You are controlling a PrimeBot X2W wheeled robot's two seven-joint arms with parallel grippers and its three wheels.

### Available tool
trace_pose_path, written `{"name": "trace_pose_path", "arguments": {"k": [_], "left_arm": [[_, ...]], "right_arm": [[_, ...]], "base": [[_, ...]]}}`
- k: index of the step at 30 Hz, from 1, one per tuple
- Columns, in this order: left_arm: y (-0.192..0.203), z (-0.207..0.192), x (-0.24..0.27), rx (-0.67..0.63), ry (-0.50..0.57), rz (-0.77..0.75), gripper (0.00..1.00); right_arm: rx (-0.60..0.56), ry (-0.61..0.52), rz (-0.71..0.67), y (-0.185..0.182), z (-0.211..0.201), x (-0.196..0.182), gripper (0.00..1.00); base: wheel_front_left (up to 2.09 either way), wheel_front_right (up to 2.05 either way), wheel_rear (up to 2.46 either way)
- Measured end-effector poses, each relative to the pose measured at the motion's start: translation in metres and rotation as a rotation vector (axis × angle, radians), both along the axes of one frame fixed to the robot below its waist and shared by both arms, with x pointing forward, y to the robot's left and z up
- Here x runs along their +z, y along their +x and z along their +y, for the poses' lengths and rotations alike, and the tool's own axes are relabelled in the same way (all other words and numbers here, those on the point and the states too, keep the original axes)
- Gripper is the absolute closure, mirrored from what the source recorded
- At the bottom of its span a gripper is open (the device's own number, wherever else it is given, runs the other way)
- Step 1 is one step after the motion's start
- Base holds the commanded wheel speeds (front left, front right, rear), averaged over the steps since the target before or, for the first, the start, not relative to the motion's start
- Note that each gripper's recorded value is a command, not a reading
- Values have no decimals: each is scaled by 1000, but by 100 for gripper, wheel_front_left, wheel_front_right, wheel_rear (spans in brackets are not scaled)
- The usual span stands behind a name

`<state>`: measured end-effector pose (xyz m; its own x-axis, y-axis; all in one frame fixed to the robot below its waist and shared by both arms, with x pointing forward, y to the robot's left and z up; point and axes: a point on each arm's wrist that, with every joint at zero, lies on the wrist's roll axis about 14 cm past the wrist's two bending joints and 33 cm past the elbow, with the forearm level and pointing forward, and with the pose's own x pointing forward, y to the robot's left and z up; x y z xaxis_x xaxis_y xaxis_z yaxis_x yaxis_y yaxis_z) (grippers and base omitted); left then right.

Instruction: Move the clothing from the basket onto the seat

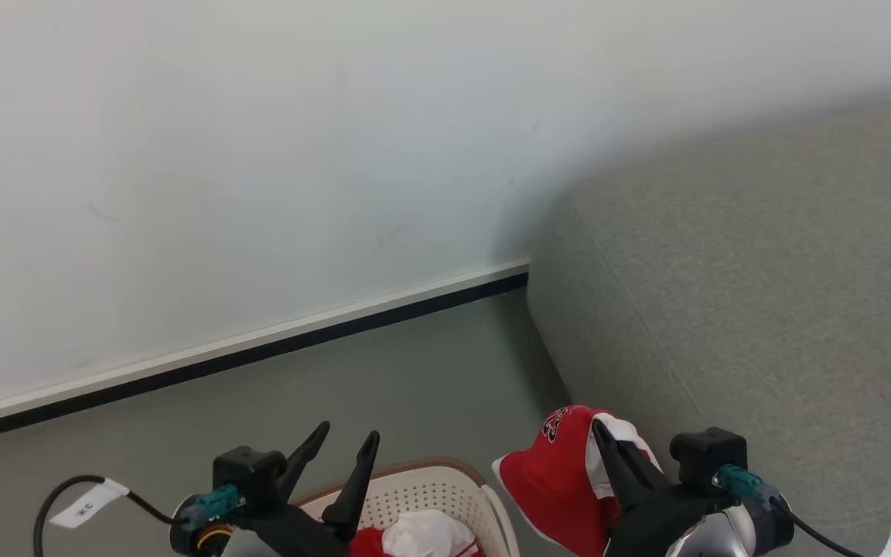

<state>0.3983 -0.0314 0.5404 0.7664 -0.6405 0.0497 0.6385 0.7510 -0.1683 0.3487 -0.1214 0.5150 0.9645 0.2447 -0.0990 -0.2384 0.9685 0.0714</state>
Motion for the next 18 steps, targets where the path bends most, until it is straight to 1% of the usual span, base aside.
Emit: {"name": "trace_pose_path", "arguments": {"k": [10, 18], "left_arm": [[-11, -50, -16, -125, 2, 44, 0], [-31, -97, -27, -275, 6, 80, 0]], "right_arm": [[-156, 5, 21, -27, -45, -1, 100], [-294, 15, 45, -49, -81, -8, 100]], "base": [[0, 0, 0], [0, 0, 0]]}}
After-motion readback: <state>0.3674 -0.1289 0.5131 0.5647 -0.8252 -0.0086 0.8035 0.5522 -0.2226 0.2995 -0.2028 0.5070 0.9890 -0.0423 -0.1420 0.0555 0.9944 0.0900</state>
